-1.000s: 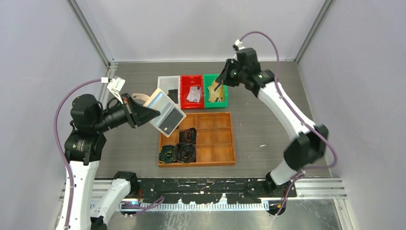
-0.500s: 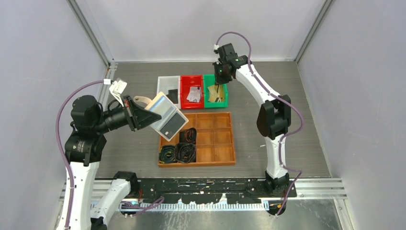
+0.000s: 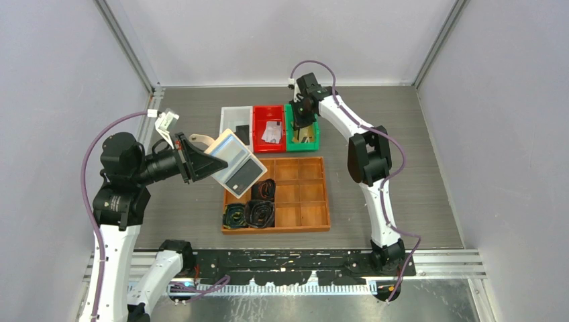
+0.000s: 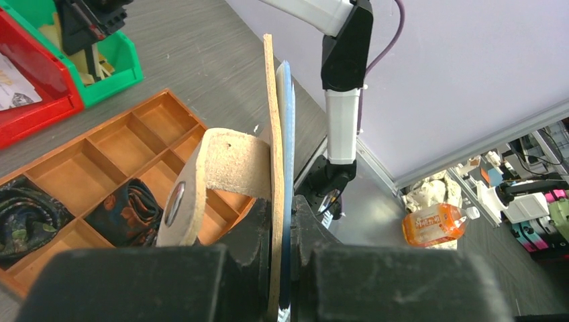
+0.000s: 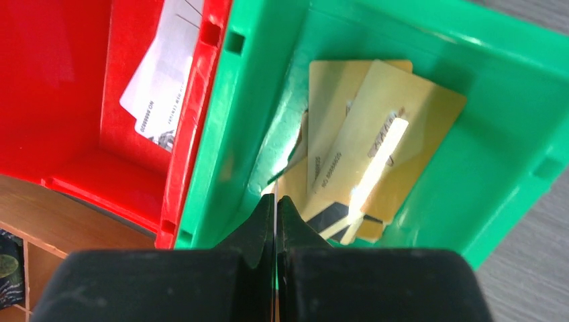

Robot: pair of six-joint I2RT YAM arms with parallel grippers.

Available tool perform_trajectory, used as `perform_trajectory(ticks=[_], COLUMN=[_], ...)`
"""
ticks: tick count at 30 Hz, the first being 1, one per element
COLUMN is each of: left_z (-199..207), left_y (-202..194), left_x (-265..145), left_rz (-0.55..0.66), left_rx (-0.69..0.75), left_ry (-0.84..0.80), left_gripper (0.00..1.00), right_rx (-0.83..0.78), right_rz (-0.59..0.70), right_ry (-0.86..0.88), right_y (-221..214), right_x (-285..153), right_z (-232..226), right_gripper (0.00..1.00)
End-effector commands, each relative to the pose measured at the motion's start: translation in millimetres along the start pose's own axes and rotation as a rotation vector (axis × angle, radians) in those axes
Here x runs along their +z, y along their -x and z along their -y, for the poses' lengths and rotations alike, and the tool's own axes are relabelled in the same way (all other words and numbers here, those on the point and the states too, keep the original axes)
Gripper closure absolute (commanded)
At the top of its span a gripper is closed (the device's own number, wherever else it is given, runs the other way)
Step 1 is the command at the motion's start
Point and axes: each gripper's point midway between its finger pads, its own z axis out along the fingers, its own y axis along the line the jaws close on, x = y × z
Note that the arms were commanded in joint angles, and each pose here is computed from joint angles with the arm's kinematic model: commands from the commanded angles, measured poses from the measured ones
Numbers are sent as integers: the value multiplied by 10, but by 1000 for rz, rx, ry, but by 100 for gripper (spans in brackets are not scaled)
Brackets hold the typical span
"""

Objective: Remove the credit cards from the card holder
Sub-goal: Place the credit card in the storage box.

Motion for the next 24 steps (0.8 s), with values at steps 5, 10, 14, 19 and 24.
perform_trajectory(ticks=[5,10,14,19,24], left_z=[161,42,-86,-151,-163], left_y=[120,113,141,176,156], left_x=[-16,29,92,140,142], left_rz=[28,31,31,27,19], left_rx=[79,82,71,62,62], left_ry=[-64,-41,-19,-16,-15], left_gripper=[100,100,100,100,100], right_rx=[-89,-102,-107,-117,-113], right_rz=[112,132,170,245,335], right_ry=[76,61,28,-25,-72], right_y=[363,404,470,569,746], right_x=[52,57,-6,-179,-535], right_z=[-159,-134,-84,-22,-4], right_gripper=[99,86,69,47,38])
